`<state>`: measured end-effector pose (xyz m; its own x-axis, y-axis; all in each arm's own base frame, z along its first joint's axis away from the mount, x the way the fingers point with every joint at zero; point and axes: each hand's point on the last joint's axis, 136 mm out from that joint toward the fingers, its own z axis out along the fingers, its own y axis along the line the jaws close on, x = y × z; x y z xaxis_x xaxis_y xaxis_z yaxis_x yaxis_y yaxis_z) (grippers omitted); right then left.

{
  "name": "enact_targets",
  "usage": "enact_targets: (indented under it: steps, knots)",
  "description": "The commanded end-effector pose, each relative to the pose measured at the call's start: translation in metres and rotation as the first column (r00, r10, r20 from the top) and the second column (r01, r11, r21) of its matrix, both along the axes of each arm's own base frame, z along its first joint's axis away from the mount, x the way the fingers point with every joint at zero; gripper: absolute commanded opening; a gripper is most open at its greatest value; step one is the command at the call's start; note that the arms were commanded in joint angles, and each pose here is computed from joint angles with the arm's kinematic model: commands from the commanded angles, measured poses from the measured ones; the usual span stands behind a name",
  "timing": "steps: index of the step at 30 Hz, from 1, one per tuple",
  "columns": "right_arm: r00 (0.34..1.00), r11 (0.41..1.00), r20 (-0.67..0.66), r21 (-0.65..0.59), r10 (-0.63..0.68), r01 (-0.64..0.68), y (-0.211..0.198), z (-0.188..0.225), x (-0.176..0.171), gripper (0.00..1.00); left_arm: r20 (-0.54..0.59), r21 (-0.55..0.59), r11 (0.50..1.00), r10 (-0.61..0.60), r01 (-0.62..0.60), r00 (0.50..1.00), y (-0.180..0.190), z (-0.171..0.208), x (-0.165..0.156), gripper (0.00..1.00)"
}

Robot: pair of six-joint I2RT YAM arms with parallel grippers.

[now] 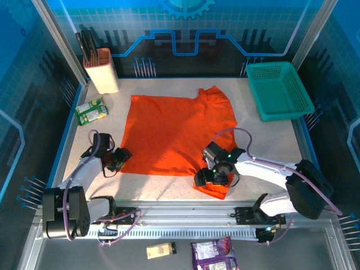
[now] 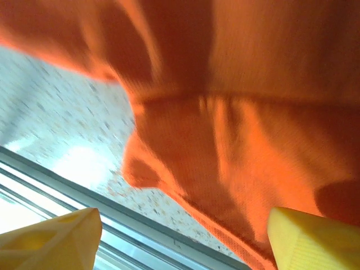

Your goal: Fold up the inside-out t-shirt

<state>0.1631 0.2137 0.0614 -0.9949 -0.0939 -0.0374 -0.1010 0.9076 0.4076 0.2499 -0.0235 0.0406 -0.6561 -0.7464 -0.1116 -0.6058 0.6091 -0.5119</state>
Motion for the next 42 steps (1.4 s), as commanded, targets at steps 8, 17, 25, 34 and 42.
enact_targets:
  steps: [8,17,25,34,42]
  knots:
    - [0.966,0.971,0.102,0.054,-0.237,0.233,-0.057,0.013,0.118,0.77,-0.028,-0.057,0.990,-0.131,0.129,0.991,-0.018,0.007,0.049,0.42]
    - [0.906,0.905,-0.006,0.053,-0.423,0.423,-0.102,-0.040,0.114,0.78,-0.244,-0.044,0.996,0.069,-0.082,0.967,0.005,-0.046,0.001,0.39]
    - [0.883,0.884,-0.023,-0.022,-0.468,0.467,-0.121,-0.032,0.094,0.80,-0.218,-0.041,0.987,0.146,-0.158,0.965,0.006,-0.034,-0.031,0.41]
    - [0.910,0.932,0.207,0.128,-0.359,0.339,-0.103,0.037,0.186,0.77,-0.041,-0.095,0.995,0.033,-0.037,0.999,-0.002,0.016,0.017,0.41]
    - [0.888,0.903,0.304,0.366,-0.346,0.226,-0.067,0.069,0.319,0.71,-0.088,-0.173,0.983,-0.080,0.064,0.993,-0.017,0.003,0.034,0.36]
